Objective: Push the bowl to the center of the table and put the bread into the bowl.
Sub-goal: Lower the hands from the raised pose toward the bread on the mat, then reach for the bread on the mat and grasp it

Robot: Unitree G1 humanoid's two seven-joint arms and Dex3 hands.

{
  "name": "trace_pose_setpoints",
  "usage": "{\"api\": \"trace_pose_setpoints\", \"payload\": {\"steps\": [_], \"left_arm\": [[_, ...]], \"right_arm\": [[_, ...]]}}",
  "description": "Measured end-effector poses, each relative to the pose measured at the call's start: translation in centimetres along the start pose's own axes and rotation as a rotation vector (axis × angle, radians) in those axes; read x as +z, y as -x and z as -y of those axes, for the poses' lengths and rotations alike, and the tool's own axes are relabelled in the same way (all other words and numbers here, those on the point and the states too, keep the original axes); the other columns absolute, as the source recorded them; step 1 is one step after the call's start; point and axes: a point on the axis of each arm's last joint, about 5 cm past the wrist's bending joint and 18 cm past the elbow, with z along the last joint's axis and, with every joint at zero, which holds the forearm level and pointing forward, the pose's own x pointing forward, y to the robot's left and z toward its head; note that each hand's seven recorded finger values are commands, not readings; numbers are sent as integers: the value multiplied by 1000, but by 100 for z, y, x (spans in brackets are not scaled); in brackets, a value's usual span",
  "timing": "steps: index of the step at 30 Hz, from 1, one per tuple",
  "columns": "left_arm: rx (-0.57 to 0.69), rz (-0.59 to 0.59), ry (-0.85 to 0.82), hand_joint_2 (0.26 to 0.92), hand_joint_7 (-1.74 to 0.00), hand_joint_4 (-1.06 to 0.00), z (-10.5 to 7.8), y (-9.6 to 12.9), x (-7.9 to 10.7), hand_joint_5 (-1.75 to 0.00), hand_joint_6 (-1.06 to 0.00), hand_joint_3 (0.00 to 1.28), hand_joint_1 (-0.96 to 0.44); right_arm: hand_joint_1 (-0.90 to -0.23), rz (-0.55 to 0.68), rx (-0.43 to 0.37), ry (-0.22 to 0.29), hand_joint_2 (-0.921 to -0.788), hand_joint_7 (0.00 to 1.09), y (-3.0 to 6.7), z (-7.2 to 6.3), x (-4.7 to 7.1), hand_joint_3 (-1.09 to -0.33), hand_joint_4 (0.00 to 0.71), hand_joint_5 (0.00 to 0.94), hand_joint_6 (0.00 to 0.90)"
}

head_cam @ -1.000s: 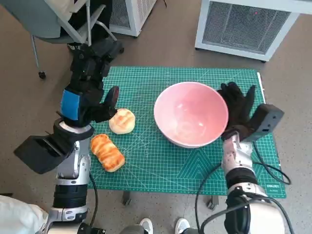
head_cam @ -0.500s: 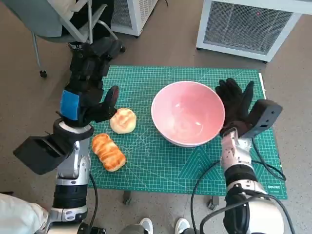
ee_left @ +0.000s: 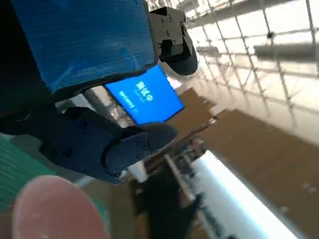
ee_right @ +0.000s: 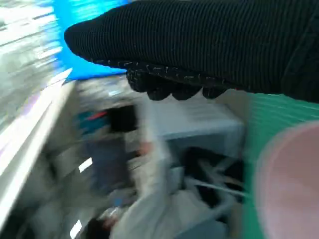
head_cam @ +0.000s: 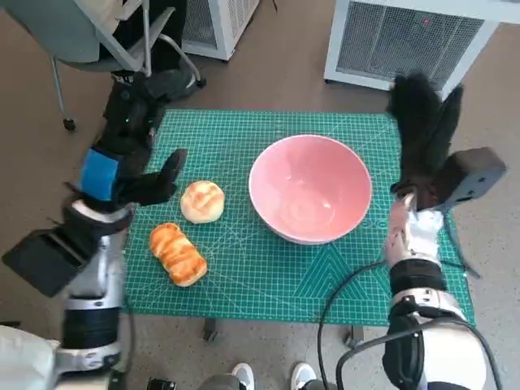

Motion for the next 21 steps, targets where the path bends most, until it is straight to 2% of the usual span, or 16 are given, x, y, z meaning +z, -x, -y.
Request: {"api": "trace_pose_setpoints", "payload": {"steps": [5, 9, 12, 14, 16, 19, 21], "left_arm": [[-206, -42, -174, 688, -916, -15, -292, 19, 113, -724, 1, 574, -267], [-338, -69, -268, 681, -926, -38, -481, -1, 217, -695, 1, 502, -236], [-409, -79, -316, 703, -820, -146, -553, -16, 268, -536, -84, 334, -225], [-488, -104, -368, 739, -674, -245, -595, -20, 305, -352, -166, 180, -213], [-571, -138, -423, 746, -506, -312, -623, -24, 340, -207, -247, 96, -167], [-720, -208, -523, 734, -283, -359, -665, -28, 402, -71, -348, 32, -81], [-796, -248, -569, 728, -201, -364, -681, -31, 427, -37, -382, 17, -42]], "right_arm": [[-573, 253, 166, 53, -921, 594, -81, -43, 255, -729, 268, 22, 46], [-588, 404, 264, 72, -921, 606, -80, -65, 425, -710, 286, 28, 55], [-601, 461, 312, 75, -921, 610, -47, -77, 484, -703, 294, 31, 59], [-606, 500, 350, 85, -921, 611, -13, -92, 526, -700, 300, 33, 60], [-607, 524, 376, 95, -921, 612, 22, -105, 563, -698, 303, 33, 61], [-608, 548, 397, 102, -921, 612, 78, -115, 614, -695, 305, 32, 62], [-608, 553, 401, 103, -921, 612, 109, -114, 636, -693, 306, 32, 62]]}}
